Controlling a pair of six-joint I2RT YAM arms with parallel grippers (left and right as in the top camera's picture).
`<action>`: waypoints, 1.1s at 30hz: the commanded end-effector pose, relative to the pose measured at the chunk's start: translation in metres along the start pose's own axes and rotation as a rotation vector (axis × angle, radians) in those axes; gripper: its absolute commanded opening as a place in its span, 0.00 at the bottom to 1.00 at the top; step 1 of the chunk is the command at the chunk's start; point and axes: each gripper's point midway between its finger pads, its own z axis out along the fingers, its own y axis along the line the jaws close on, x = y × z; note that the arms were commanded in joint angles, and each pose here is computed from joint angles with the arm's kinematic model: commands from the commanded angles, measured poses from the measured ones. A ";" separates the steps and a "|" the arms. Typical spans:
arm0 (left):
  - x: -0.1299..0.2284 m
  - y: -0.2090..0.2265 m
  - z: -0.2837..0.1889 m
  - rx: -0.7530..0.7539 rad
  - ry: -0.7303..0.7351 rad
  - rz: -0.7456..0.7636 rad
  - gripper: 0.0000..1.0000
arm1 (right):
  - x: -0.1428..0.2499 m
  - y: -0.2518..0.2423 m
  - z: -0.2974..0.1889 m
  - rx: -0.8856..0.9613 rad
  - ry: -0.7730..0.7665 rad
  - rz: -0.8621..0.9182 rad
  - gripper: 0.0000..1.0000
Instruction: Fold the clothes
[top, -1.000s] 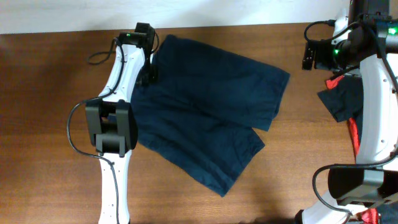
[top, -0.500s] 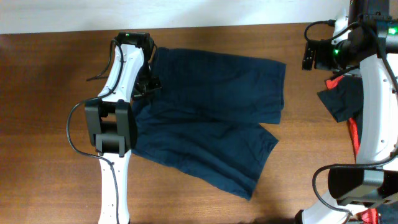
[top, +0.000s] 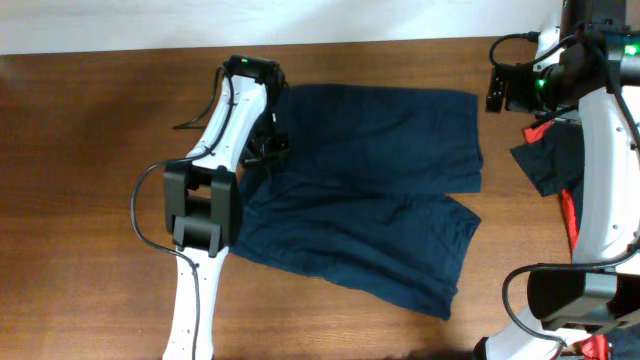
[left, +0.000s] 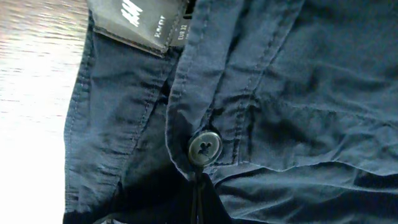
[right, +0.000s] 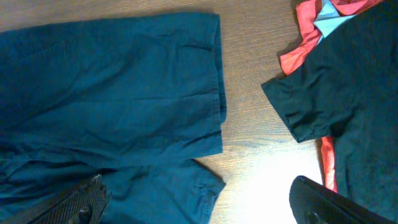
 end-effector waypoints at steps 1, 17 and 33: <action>0.001 -0.003 0.005 0.012 0.020 -0.002 0.00 | 0.000 -0.002 -0.001 0.006 -0.003 0.003 0.99; -0.042 0.055 -0.026 -0.139 -0.140 0.223 0.86 | 0.000 -0.002 -0.001 0.007 -0.003 0.003 0.98; -0.010 0.015 -0.021 0.179 -0.040 0.716 0.95 | 0.000 -0.002 -0.001 0.007 -0.003 0.003 0.99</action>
